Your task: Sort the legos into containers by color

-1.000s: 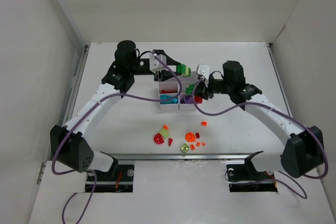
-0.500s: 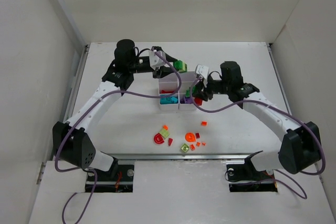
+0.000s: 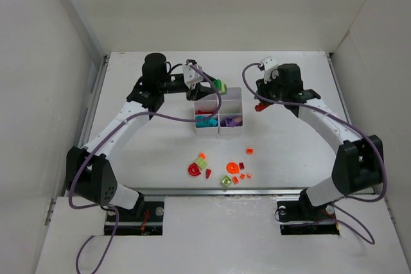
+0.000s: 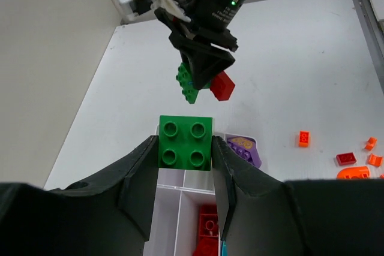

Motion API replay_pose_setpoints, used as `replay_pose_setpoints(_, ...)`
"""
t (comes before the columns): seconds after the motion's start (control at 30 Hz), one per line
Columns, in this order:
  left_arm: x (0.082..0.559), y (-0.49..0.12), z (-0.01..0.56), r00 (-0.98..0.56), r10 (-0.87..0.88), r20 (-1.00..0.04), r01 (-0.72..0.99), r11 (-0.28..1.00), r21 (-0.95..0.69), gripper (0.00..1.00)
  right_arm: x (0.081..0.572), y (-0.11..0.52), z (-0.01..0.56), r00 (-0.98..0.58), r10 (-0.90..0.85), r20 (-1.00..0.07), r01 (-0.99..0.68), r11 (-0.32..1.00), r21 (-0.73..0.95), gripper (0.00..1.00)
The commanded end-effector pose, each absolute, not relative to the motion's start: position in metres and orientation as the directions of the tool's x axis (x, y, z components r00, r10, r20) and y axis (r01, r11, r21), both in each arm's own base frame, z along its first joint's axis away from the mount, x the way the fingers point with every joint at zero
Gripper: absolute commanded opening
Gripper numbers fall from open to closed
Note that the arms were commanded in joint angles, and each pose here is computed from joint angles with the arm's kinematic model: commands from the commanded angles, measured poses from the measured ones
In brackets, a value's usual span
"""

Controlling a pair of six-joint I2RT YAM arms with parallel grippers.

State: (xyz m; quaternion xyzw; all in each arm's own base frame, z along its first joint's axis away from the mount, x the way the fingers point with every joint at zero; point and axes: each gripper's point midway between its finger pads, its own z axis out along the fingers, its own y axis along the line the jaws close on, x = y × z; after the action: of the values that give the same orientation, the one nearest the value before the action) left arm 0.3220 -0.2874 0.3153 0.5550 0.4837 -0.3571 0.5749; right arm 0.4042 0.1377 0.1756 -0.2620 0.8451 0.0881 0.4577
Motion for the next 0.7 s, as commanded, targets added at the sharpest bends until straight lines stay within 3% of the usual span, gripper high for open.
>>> replay_pose_setpoints(0.0, 0.311, -0.285, 0.340, 0.341, 0.081, -0.937, 0.928, 0.131, 0.349, 0.00, 0.410, 0.129, 0.165, -0.540, -0.287, -0.791, -0.405, 0.913, -0.055, 0.14)
replay_pose_setpoints(0.23, 0.307, -0.283, 0.343, 0.348, 0.077, -0.934, 0.925, 0.132, 0.356, 0.00, 0.413, 0.121, 0.128, -0.614, -0.306, -0.727, -0.375, 0.924, -0.072, 0.38)
replay_pose_setpoints(0.33, 0.307, -0.283, 0.343, 0.348, 0.077, -0.934, 0.925, 0.132, 0.356, 0.00, 0.413, 0.123, 0.123, -0.623, -0.318, -0.715, -0.389, 0.918, -0.070, 0.40)
replay_pose_setpoints(0.67, 0.303, -0.286, 0.351, 0.357, 0.063, -0.932, 0.925, 0.118, 0.362, 0.00, 0.409, 0.129, 0.129, -0.603, -0.321, -0.730, -0.421, 0.906, -0.051, 0.61)
